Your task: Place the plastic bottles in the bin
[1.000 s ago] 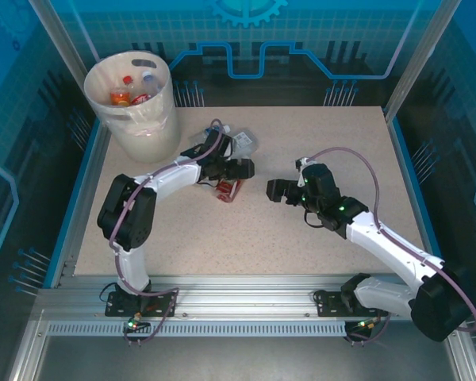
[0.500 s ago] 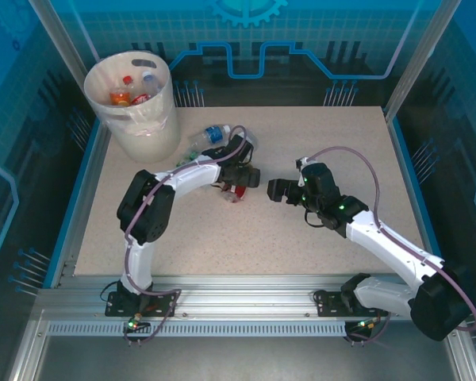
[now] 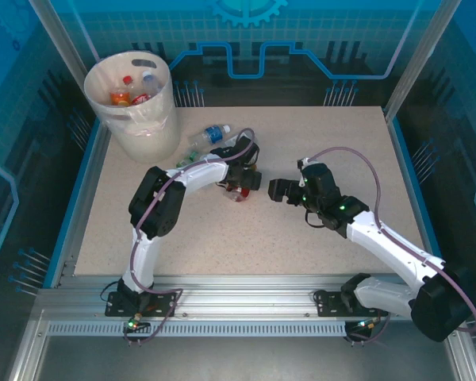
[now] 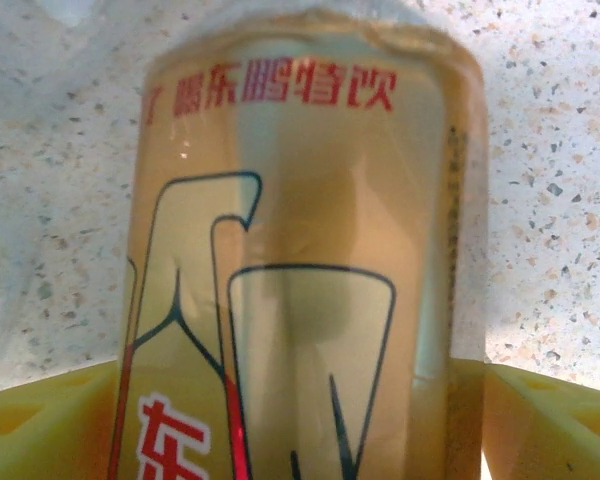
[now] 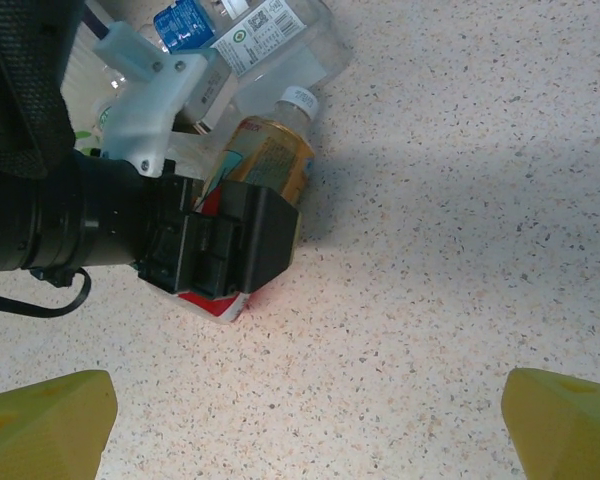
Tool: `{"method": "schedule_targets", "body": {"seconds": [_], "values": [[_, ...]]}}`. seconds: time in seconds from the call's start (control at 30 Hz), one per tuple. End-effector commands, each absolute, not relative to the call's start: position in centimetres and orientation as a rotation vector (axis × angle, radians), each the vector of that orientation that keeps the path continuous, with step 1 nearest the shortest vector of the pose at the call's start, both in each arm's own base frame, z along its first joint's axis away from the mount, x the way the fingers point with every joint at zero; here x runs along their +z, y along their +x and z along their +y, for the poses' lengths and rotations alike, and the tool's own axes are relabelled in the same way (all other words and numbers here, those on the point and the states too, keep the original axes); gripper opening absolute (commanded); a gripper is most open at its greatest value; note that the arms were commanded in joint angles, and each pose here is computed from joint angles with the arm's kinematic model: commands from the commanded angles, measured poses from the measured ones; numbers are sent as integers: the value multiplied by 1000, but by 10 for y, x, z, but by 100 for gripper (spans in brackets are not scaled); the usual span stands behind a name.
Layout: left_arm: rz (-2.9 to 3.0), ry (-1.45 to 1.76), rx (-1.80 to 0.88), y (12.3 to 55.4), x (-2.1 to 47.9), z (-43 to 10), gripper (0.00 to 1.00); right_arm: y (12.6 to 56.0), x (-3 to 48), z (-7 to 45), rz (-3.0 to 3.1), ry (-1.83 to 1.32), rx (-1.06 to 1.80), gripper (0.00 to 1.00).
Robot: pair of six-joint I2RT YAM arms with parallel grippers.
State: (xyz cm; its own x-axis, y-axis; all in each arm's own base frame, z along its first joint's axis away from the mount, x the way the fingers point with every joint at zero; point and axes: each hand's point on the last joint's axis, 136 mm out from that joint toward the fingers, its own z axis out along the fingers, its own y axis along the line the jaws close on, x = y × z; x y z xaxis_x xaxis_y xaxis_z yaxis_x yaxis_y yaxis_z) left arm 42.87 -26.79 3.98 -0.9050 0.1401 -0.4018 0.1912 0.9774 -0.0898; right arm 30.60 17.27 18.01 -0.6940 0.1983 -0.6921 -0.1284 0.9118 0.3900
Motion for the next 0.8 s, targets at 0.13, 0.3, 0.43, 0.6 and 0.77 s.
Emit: {"method": "schedule_targets", "body": {"seconds": [0.13, 0.3, 0.43, 0.6, 0.77], "values": [[2746, 293, -163, 421, 37, -278, 74, 309, 194, 165, 2219, 82, 529, 100], [2725, 263, -185, 422, 45, -279, 69, 304, 196, 165, 2208, 45, 538, 100], [2682, 235, -214, 424, 60, -279, 67, 302, 196, 166, 2209, 31, 545, 100], [2616, 211, -283, 425, 79, -283, 66, 303, 197, 167, 2208, 26, 551, 100], [2555, 175, -354, 427, 99, -285, 65, 304, 197, 172, 2209, 19, 563, 100]]}}
